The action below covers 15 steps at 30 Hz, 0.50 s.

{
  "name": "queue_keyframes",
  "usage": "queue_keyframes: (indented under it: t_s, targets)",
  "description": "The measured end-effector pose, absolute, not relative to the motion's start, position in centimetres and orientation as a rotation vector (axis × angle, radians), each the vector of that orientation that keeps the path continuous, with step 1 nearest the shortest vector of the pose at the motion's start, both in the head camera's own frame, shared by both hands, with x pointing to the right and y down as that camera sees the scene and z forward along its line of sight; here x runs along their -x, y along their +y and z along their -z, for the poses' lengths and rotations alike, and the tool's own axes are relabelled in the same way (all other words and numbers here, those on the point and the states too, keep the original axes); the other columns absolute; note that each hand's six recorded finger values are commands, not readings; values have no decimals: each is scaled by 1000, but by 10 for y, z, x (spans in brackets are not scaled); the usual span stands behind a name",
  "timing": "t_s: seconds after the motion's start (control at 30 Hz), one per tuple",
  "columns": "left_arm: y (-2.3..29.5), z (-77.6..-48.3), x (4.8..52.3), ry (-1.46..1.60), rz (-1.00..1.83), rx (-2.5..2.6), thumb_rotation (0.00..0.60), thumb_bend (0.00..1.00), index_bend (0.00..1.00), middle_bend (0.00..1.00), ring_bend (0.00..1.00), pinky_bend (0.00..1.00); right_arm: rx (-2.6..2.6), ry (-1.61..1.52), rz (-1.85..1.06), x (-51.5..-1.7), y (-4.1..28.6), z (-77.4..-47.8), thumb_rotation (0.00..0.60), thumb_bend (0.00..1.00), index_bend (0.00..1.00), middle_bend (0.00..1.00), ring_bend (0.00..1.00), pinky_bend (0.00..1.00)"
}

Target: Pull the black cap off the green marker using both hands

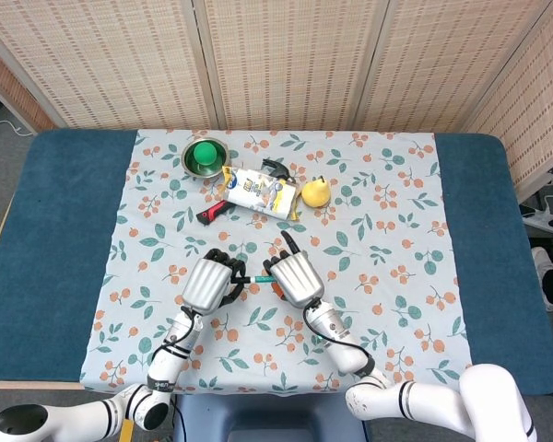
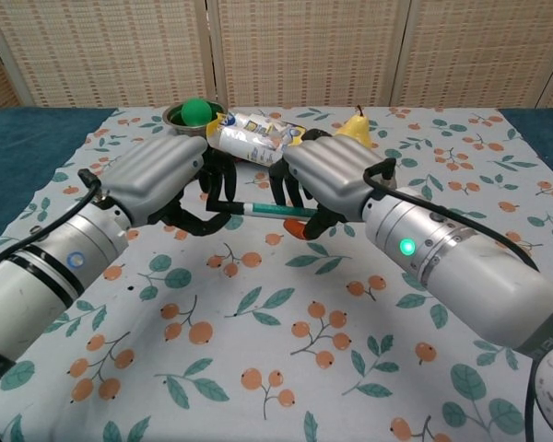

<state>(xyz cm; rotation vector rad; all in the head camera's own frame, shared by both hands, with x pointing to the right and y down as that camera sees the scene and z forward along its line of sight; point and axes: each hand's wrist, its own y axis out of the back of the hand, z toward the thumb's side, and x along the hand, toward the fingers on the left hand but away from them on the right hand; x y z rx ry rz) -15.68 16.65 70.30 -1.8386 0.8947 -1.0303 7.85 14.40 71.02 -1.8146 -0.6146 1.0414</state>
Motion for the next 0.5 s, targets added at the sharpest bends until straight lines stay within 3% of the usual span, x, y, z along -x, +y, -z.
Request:
queue_keyframes:
  t_s: [0.5]
  targets:
    - [164,-699,160,940,985,1828,600,774,788,908,606,353,1812,-636,-1037,-82,140,-705,600,332,985,807,465,72]
